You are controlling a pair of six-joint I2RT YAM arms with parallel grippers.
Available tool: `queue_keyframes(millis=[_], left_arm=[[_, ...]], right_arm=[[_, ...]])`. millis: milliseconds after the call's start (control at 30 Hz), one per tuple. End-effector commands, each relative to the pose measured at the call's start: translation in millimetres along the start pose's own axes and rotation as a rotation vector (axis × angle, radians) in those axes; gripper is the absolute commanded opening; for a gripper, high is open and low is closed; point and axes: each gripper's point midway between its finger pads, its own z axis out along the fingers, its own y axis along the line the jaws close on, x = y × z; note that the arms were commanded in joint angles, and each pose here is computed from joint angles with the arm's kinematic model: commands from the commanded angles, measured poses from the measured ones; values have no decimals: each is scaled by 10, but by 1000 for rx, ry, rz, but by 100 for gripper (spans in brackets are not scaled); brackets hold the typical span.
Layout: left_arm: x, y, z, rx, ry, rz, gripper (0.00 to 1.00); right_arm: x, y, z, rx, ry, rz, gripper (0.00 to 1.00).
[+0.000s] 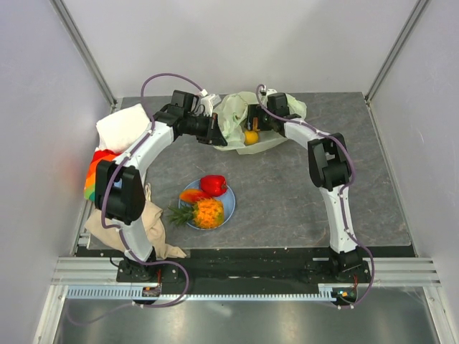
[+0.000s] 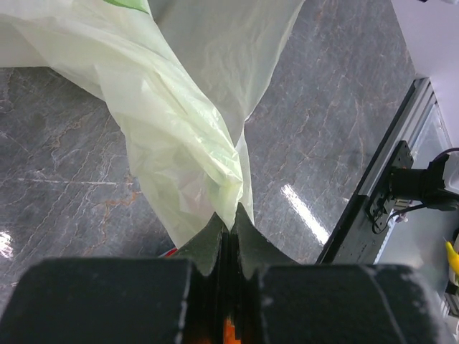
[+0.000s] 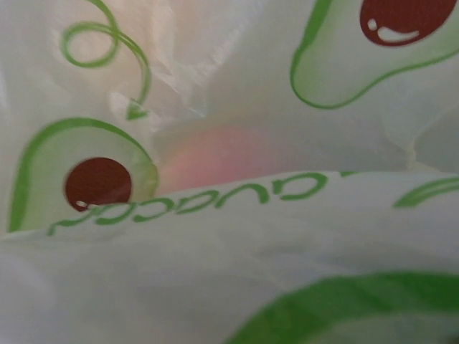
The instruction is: Take the fake fruits out of the plastic bag
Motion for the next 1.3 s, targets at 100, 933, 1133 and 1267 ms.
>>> queue_keyframes(millis=[100, 933, 1133, 1267], left_arm=[[-104, 3, -17, -15, -28, 25, 2], [-492, 79, 29, -48, -95, 74, 2], [-525, 72, 27, -46, -102, 81, 2], [-569, 56, -52, -58, -117, 92, 2]], right_arm=[[-145, -34, 33, 2, -55, -7, 82], [34, 897, -2038, -554, -24, -295, 55], [816, 1224, -2334, -728, 118, -535, 55], [1340, 1494, -2456, -854, 207, -743, 56]])
